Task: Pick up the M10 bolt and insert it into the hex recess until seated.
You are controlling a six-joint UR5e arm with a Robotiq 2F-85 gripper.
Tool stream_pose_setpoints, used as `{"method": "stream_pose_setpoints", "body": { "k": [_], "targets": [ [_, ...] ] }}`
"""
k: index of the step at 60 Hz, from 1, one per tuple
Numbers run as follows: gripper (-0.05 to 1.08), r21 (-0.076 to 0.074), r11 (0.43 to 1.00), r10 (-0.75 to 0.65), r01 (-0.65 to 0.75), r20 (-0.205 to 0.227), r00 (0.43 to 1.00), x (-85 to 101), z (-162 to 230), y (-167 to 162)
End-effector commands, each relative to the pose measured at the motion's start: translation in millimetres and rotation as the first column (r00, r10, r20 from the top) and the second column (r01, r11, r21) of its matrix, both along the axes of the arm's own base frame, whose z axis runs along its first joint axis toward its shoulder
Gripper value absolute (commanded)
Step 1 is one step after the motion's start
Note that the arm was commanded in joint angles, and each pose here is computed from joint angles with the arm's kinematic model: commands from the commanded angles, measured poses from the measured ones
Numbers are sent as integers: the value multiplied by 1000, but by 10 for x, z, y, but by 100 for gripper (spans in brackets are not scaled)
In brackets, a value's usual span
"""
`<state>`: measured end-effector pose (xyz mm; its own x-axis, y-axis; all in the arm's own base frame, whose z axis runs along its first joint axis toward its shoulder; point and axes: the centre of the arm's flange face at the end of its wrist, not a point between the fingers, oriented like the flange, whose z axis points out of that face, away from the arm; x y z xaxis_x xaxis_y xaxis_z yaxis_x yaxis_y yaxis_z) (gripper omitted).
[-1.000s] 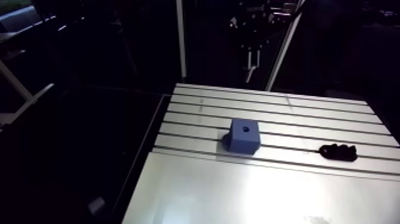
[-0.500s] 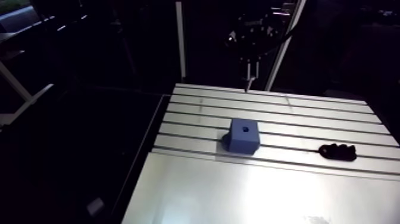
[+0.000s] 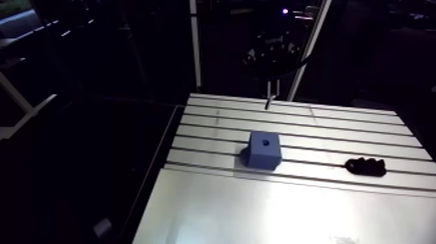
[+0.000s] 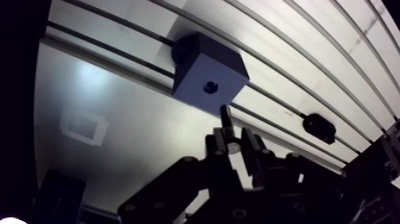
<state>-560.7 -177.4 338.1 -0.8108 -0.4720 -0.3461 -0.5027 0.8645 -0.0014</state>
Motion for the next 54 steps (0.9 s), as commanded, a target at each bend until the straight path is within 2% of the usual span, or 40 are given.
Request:
{"method": "stream_pose_setpoints", "body": {
  "k": [1,10,20,40,54],
  "targets": [
    [108,2,1000,-3,2,15,1000,32,-92,36],
    [108,2,1000,8,-8,21,1000,48,-112,42],
    [108,-10,999,48,-48,30,998,76,-112,46],
    [108,-27,995,96,-96,21,995,113,-115,50],
    [108,-26,995,99,-99,10,995,121,-174,52]
  ]
}}
